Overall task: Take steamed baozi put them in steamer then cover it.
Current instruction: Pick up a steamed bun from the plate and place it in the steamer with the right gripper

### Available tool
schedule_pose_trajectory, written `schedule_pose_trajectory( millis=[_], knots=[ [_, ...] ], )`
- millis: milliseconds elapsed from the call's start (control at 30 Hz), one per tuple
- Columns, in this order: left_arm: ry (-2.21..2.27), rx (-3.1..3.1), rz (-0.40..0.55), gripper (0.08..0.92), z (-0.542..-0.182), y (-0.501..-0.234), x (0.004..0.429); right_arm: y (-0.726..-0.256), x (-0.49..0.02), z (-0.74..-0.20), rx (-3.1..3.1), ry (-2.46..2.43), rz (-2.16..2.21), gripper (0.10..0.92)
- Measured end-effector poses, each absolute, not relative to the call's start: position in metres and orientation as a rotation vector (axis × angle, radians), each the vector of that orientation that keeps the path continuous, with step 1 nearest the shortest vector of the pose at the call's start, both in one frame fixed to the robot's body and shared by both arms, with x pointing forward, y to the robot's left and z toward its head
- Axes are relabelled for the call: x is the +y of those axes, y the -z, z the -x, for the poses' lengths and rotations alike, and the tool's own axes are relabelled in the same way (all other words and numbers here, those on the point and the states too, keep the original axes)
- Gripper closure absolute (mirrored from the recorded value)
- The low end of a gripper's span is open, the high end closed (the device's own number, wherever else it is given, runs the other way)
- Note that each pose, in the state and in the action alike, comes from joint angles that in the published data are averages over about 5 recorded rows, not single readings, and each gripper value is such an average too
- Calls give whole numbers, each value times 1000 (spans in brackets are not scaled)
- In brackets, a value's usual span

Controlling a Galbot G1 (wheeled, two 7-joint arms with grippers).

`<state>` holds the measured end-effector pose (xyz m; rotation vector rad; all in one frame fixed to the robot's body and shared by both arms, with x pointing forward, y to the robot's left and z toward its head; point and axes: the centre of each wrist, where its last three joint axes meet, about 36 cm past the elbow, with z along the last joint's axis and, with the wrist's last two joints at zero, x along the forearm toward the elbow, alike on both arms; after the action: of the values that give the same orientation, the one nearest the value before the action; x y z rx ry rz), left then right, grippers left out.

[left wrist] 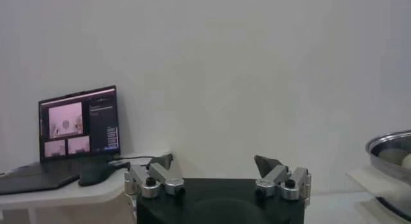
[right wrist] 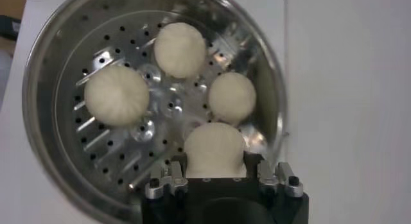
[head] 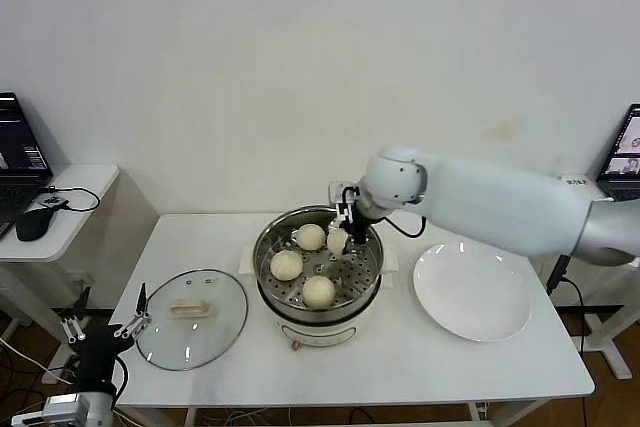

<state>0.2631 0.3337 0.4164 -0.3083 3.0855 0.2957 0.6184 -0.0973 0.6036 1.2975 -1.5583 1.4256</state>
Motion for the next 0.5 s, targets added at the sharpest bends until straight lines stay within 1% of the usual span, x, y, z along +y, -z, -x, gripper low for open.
schedule_pose_trajectory(
  millis=[433, 500],
  knots=[
    [-290, 3091, 313, 177, -265, -413, 334, -581, -92, -615, -1523, -1432, -1274, 454],
    [-289, 3091, 313, 177, -265, -413, 333, -580, -93, -615, -1523, -1430, -1272, 433]
  ],
)
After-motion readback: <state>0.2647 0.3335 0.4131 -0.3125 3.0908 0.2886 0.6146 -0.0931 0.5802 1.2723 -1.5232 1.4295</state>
